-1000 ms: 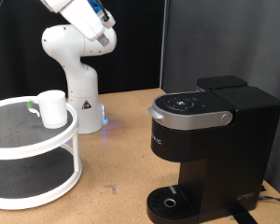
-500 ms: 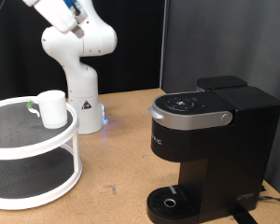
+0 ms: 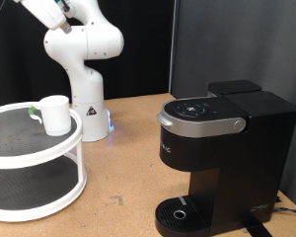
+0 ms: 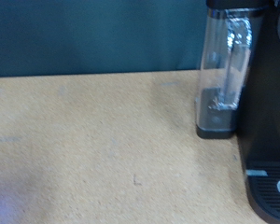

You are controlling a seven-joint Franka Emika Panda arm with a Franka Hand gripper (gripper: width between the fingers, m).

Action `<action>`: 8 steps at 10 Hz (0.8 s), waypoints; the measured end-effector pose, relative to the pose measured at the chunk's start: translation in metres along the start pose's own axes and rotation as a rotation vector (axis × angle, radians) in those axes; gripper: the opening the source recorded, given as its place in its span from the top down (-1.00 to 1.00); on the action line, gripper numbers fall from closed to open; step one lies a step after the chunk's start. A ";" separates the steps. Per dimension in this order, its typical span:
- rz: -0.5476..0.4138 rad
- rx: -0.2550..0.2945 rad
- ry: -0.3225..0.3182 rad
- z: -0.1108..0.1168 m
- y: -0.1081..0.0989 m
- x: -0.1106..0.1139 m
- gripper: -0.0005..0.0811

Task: Make a cup of coffee with the keurig machine

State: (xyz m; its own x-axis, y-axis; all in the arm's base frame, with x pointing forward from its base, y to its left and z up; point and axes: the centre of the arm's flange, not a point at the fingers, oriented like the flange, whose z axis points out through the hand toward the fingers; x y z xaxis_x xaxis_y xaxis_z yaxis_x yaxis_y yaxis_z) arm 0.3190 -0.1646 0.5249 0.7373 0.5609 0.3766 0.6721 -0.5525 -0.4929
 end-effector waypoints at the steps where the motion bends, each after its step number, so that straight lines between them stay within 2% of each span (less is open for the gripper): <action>1: -0.014 -0.035 -0.008 -0.003 0.004 -0.010 0.99; 3: -0.062 -0.064 -0.003 -0.017 0.008 -0.039 0.99; 6: -0.081 -0.063 0.043 -0.042 0.008 -0.081 0.99; 7: -0.057 -0.039 0.059 -0.053 0.006 -0.093 0.99; 8: -0.030 -0.003 0.049 -0.058 0.010 -0.097 0.99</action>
State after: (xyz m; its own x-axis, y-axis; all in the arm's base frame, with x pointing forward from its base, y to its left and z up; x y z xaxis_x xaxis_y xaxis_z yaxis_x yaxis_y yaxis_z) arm 0.2584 -0.2607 0.5290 0.7193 0.5462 0.4293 0.6941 -0.5380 -0.4784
